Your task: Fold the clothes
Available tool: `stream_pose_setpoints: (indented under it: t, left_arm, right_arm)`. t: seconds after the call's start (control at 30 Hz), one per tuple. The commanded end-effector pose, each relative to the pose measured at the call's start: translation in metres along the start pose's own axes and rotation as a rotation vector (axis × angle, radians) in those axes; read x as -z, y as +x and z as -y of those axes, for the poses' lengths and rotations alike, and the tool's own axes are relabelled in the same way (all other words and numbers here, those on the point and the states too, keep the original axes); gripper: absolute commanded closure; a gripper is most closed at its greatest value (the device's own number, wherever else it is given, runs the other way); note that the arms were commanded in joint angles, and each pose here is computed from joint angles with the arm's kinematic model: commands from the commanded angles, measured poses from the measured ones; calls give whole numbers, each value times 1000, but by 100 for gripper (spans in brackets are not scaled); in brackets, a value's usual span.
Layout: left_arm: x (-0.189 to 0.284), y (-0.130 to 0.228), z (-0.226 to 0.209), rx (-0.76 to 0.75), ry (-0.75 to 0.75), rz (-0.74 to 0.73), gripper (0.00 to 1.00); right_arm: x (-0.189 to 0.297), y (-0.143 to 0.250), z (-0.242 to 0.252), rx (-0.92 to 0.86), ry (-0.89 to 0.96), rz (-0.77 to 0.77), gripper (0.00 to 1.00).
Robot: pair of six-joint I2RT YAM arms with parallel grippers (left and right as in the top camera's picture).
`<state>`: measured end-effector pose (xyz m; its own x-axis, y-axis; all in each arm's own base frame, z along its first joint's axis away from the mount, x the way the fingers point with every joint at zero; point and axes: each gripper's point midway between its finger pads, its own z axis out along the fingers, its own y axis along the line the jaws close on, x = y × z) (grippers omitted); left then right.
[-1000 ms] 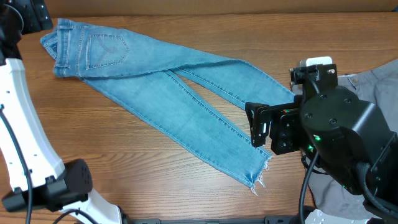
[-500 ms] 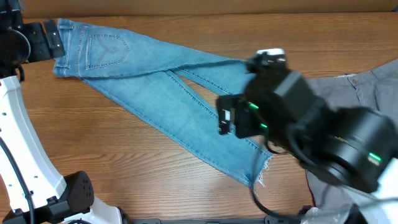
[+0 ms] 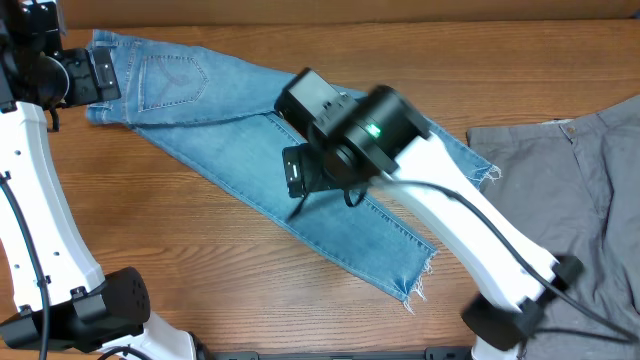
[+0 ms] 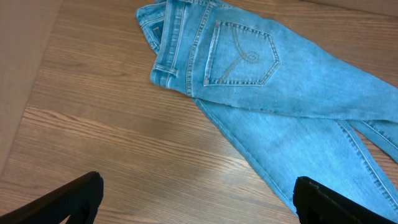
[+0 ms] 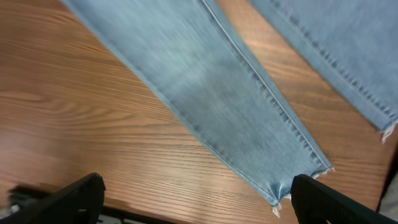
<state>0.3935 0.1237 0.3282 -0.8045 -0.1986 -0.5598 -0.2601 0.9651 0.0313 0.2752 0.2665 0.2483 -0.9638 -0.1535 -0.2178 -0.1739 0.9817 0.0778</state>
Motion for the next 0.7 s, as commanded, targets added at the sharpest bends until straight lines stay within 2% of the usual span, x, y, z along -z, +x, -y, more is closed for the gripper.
stream_pose_setpoints:
  t: [0.0,0.13,0.27,0.37,0.47,0.67]
  left_arm:
    - [-4,0,-4,11,-10,-6,0]
    - [-4,2,-3,11,-9,-13,0]
    - [-4,1,-3,11,-6,-12,0]
    - [-4,0,-3,11,-6,-6,0]
    - [-4,-1,-3,11,-6,-3,0]
    - [-4,-3,-3,12,-6,4,0]
  right_arm:
    - [-41,-1,11,4,27,-127,0]
    - [-90,7,23,32,44,-290,0]
    - [-137,24,35,-5,71,-419,5]
    - [-166,45,29,15,-15,-502,6]
    - [-185,66,25,64,-84,-560,6]
    - [-208,103,34,172,-83,-641,9]
